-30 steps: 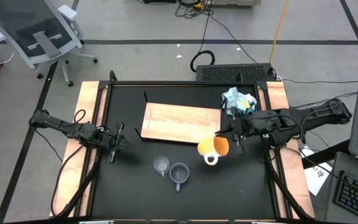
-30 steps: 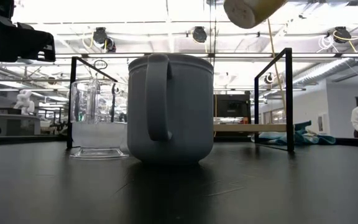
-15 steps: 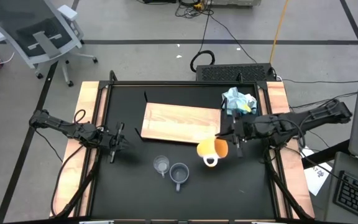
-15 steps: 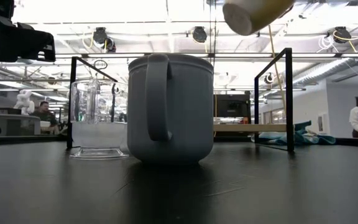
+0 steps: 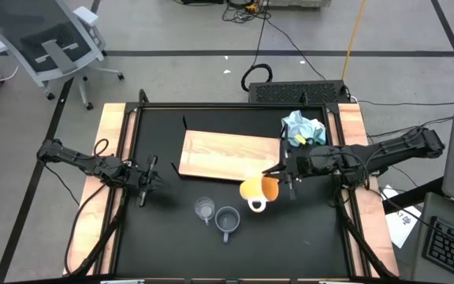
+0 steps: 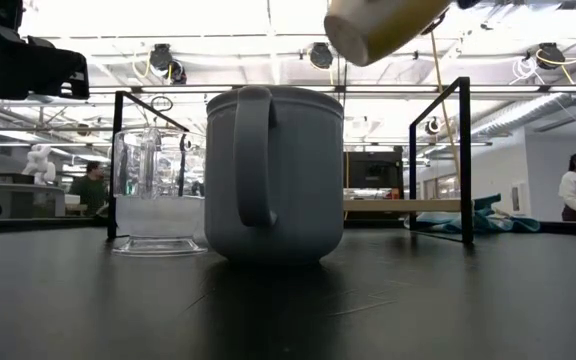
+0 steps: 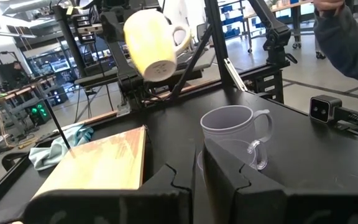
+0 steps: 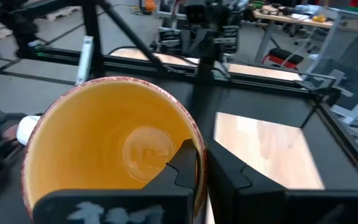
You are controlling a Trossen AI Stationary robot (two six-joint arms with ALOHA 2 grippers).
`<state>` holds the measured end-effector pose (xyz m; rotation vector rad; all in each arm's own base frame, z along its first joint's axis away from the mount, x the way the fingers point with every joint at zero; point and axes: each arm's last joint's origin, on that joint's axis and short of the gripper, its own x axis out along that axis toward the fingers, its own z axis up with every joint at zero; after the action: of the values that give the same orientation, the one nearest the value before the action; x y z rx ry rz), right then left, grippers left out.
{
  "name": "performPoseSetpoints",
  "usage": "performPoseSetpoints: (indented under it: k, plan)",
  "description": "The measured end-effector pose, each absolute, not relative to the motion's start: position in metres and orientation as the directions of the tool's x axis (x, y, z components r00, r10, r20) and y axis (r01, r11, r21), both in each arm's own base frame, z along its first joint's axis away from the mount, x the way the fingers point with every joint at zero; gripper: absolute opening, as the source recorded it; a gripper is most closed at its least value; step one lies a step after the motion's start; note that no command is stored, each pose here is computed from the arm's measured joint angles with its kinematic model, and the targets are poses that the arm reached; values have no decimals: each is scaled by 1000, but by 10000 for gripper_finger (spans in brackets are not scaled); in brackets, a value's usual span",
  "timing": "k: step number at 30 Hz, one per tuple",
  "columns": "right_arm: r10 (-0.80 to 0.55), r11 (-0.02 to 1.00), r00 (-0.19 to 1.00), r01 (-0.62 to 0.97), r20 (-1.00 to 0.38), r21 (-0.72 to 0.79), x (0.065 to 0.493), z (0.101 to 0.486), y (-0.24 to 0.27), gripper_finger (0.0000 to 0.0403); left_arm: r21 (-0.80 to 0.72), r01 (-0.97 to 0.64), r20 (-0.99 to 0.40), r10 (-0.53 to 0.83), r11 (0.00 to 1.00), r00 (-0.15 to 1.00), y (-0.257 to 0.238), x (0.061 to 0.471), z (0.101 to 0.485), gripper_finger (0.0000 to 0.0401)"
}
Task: Stack small to large cups/mugs on shelf
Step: Put the yellow mug on the shelf
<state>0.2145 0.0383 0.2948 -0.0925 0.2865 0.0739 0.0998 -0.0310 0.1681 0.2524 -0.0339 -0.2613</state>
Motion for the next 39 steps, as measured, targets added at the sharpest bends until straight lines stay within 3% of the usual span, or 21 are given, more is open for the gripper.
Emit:
performPoseSetpoints:
  k: [18,39]
  plan:
    - [55,991,943,-91,-329,-95,254,312,14,10,251,251,1,-260,935,966,-31,100,168,33]
    - [-117,993,832,93,-542,-72,286,331,-42,11,251,251,1,-259,935,966,-31,100,168,33]
